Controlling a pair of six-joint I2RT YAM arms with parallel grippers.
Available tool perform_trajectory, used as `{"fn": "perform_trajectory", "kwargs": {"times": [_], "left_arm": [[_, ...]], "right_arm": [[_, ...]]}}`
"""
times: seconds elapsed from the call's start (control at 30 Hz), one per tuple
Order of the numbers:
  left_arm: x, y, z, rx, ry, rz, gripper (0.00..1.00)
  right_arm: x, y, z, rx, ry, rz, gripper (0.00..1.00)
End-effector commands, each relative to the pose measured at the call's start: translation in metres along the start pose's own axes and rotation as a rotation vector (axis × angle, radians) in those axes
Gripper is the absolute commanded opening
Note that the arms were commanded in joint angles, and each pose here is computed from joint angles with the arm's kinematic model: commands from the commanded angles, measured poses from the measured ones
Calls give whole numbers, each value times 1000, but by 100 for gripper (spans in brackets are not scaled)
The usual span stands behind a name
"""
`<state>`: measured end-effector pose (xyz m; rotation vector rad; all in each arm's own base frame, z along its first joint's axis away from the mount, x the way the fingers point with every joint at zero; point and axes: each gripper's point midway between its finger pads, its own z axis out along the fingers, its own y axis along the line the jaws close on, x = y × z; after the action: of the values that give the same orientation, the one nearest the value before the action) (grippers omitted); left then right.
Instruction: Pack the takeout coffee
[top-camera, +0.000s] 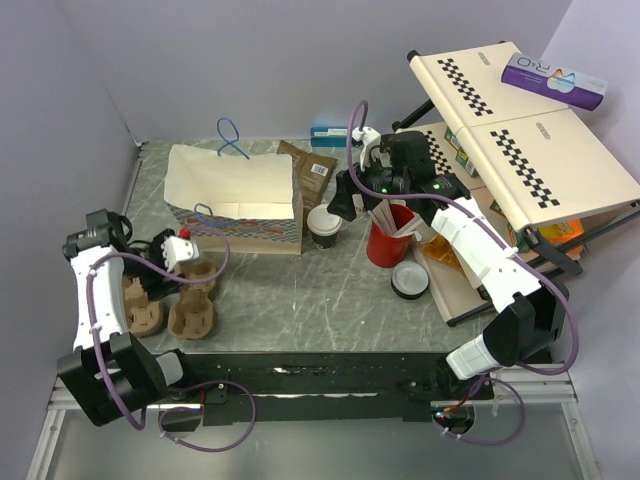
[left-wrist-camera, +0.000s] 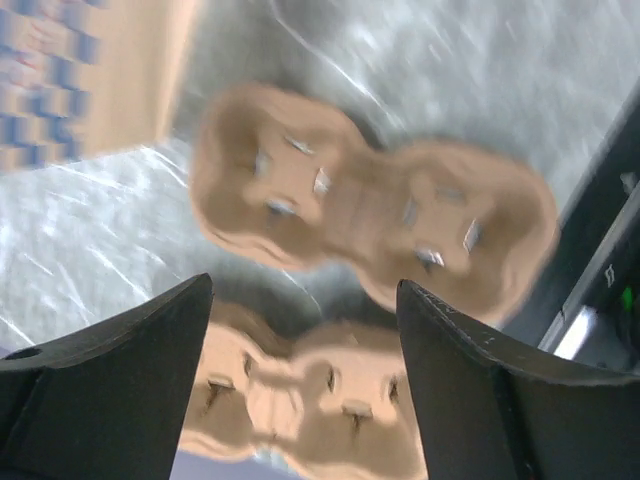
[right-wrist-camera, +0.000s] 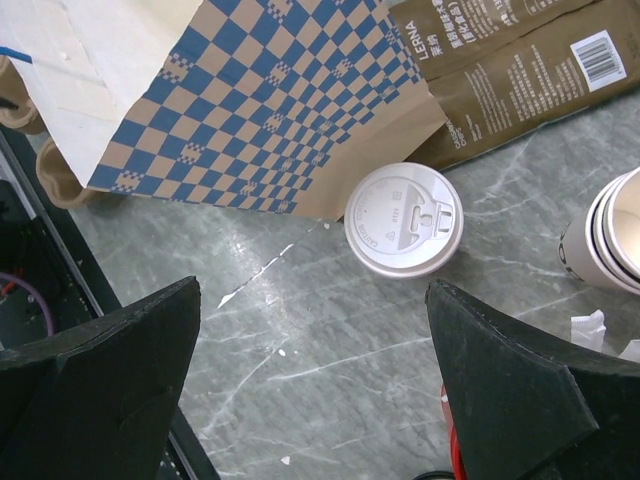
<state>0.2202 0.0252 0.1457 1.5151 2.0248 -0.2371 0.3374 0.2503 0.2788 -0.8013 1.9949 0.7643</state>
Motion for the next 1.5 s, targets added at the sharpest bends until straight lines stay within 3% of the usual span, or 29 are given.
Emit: {"fn": "perform_trajectory", "kwargs": {"times": [0.0,0.07,0.1,0.2,0.33,0.4,0.47,0.5,0.57,0.6,0.7,0.9,1.2,1.47], "left_arm": [[-43,49,-13,-169,-187,-63,77],[-47,31,-14,-101,-188,-5,79],[-42,24,-12,-72,-154,117,79],[-19,-14,2,74,-49,209,80],[-6,-42,23,165,-16,241,79],[-8,-38,33,120,-12,223,77],[-1,-44,47,101,2,167,76],[-5,-46,52,79,10,63,75],[-2,-30,60,-16,27,-31,72],[-3,-28,62,-49,29,-189,71],[3,-9,62,-153,64,-427,68],[14,-17,65,-158,111,-524,72],[28,-25,67,-188,242,-923,58],[36,-17,71,-218,275,-974,60]], "right_arm": [[-26,7,-8,-15,-65,-34,99],[-25,6,-10,-7,-67,-37,99],[-20,6,-9,-7,-58,-36,99],[-18,7,-8,-13,-57,-30,99],[-20,9,-8,-24,-68,-26,99],[-19,9,-7,-24,-68,-24,99],[-18,10,-9,-22,-66,-26,99],[-17,9,-9,-19,-65,-26,99],[-16,10,-11,-19,-65,-29,99],[-13,10,-11,-16,-60,-26,99],[-8,10,-12,-15,-54,-23,99],[-6,11,-9,-28,-46,-7,99],[-9,9,-7,-23,-49,-7,99],[-4,10,-6,-28,-44,-2,99]]}}
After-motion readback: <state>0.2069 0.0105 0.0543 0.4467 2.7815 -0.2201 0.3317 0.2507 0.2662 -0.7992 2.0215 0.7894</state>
